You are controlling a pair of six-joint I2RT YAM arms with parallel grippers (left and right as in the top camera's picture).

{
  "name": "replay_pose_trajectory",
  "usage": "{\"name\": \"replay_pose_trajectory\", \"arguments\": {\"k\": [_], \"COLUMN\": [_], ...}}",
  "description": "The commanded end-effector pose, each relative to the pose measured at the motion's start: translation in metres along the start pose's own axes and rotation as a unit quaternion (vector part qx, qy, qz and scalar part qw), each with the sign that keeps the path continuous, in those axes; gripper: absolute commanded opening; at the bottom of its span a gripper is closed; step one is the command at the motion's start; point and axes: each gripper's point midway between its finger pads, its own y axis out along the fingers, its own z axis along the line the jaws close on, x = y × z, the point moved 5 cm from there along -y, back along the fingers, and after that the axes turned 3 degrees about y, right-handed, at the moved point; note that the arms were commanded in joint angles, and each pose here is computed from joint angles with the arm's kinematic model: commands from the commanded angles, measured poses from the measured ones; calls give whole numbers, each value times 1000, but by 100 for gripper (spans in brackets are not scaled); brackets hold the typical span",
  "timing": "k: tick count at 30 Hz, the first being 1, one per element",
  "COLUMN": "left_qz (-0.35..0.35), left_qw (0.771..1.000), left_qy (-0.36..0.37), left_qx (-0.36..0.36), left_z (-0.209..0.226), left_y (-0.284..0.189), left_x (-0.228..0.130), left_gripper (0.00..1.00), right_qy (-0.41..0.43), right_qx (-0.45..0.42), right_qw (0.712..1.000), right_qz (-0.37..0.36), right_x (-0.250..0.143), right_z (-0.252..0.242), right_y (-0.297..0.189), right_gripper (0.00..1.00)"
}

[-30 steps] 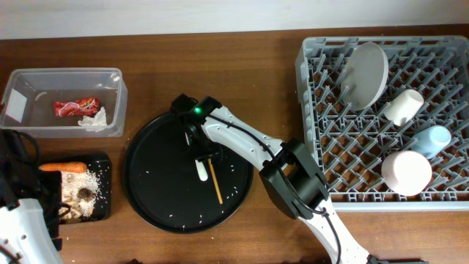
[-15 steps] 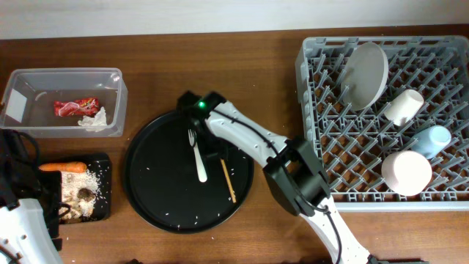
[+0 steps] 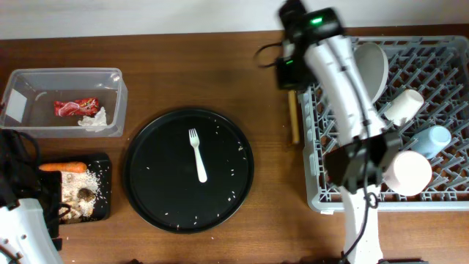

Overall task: Sort waste into correct bins and load items into the dishwasher rack
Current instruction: 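Place the chopstick into the rack with the right gripper, then grasp the white plastic fork with the right gripper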

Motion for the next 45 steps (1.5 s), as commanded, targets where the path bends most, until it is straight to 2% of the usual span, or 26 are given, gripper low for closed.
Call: {"name": "replay_pose_trajectory", "arguments": {"k": [1,3,7,13,17,18,19,20,22,27,30,32,35,38,42,45], "left_qz": [-3,-3,-3,-3,-3,-3,-3,-3,-3,-3,-3,-3,-3,-3,-3,-3], "left_qw": [1000,1000,1000,1000,1000,1000,1000,1000,1000,1000,1000,1000,1000,1000,1000,1000], "left_qy": [-10,-10,-10,-10,-10,-10,-10,-10,-10,-10,-10,-10,-10,-10,-10,-10], "left_qx": [-1,-1,-1,-1,-1,-1,-1,-1,-1,-1,-1,-1,-1,-1,-1,-1], "left_z": [3,3,3,3,3,3,3,3,3,3,3,3,3,3,3,3], "left_y": [-1,-1,-1,-1,-1,-1,-1,-1,-1,-1,-1,-1,-1,-1,-1,-1], "left_x": [0,0,0,0,0,1,1,1,1,1,0,0,1,0,1,1], "left_gripper": [99,99,99,99,99,99,99,99,99,99,99,99,99,99,99,99], "right_qy": [-2,-56,-45,-20,-23,-23,-23,-21,2,-3,-40,-74,-142,-161,-159,-174], "right_qx": [-10,4,5,9,9,9,9,8,8,18,47,63,79,79,44,35], "right_qw": [999,997,997,998,999,999,999,999,1000,999,996,993,985,983,986,984], "right_qz": [-39,-51,-63,-52,-43,-40,-38,-34,-28,-49,-70,-69,-59,-50,-29,-13], "right_x": [19,27,36,42,38,37,36,34,32,21,3,-13,-42,-69,-100,-118], "right_z": [-53,-68,-76,-75,-72,-72,-72,-72,-73,-45,8,58,125,178,225,251], "right_y": [-16,-17,-7,37,37,38,38,38,36,-6,-37,-37,-28,-10,36,68], "right_gripper": [4,4,4,4,14,21,34,64,79,78,78,79,82,83,82,76]}}
